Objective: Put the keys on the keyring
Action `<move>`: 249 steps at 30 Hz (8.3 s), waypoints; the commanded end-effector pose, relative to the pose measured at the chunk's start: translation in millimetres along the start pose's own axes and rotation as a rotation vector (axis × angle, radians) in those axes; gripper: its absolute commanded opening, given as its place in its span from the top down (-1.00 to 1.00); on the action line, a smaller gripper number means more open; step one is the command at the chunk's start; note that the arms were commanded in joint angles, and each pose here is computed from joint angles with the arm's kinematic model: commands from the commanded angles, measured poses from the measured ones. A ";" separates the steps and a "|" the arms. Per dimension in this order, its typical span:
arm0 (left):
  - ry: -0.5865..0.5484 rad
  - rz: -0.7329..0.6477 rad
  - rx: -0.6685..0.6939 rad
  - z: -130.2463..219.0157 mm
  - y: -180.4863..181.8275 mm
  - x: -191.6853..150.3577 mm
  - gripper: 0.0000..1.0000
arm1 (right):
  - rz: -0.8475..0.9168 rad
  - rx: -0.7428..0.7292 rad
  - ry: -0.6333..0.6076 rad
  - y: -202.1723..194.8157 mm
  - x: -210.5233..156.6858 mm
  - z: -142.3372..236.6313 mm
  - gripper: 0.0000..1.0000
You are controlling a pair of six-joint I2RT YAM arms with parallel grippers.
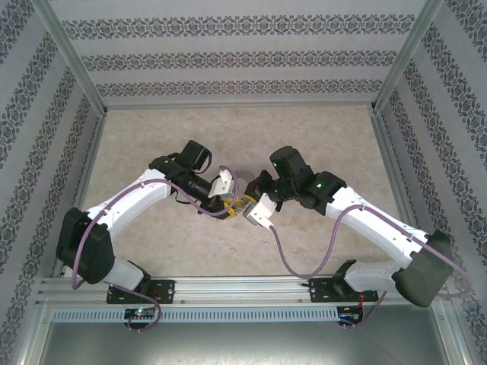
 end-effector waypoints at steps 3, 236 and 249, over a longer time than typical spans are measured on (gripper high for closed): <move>-0.017 -0.010 0.020 3.5 -2.5 8.9 0.58 | -0.021 -0.039 -0.015 -8.7 2.1 3.8 0.83; -0.101 0.000 0.500 1.5 45.3 -14.8 1.00 | -1.137 -0.150 -0.294 7.9 -64.6 2.4 0.38; -0.131 0.083 0.507 9.3 53.7 -15.5 1.00 | -1.198 -0.114 -0.337 22.6 -59.0 -3.3 0.53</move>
Point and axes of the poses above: each hand's point on the last joint's axis, 136 mm out from that joint toward the fingers, its own z axis back along the fingers, its own y axis along the line the jaws close on, x = y × z, the point moved 9 cm from there along z, back along the fingers, and after that the axes turned 13 degrees about -z, right-handed, at the moved point
